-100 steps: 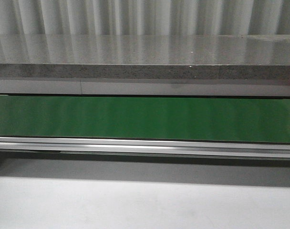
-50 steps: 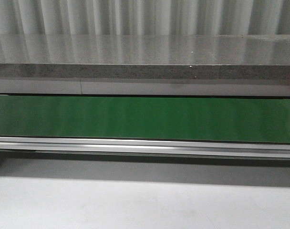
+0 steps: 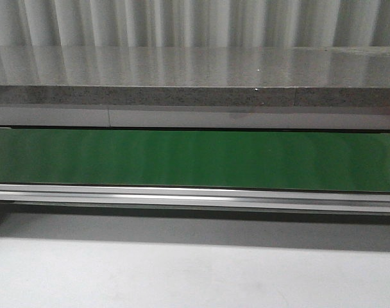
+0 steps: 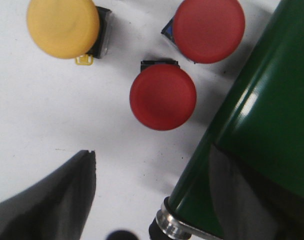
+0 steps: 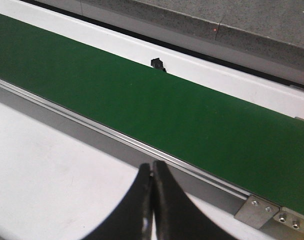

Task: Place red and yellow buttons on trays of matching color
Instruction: 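Move the left gripper to a red button in the pile and grasp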

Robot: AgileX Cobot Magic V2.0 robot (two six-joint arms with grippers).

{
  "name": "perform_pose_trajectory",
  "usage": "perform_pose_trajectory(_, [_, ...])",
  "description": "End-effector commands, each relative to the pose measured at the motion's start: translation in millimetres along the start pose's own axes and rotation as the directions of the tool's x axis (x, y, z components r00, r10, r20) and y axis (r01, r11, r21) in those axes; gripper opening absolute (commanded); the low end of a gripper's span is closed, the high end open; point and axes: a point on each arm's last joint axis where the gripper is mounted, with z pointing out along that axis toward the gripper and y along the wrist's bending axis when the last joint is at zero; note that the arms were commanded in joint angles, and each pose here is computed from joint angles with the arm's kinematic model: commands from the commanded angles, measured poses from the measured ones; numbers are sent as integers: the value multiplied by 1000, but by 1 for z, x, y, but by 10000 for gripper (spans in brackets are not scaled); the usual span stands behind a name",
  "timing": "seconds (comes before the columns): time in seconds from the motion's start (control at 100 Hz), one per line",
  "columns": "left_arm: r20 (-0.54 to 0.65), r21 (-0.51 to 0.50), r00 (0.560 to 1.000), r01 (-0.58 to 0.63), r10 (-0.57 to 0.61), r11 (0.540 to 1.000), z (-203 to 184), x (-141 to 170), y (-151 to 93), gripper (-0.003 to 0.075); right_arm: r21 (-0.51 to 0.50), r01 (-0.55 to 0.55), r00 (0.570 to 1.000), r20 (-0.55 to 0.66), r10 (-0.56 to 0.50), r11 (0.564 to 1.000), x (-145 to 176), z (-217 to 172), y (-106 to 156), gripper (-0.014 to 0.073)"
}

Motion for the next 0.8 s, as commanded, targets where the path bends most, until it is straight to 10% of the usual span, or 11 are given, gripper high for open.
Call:
perform_pose_trajectory(0.0, [54,15,999,-4,3,1000,-19,-9,0,471,11,6,997,76,-7,1000,-12,-3,-1,-66])
perform_pose_trajectory(0.49, [16,9,1000,-23,23,1000,7,-33,-4,467,11,6,997,76,-7,1000,-12,-3,-1,-66])
perform_pose_trajectory(0.79, [36,9,999,-24,24,1000,9,-36,-4,286,11,6,997,76,-7,1000,-12,-3,-1,-66])
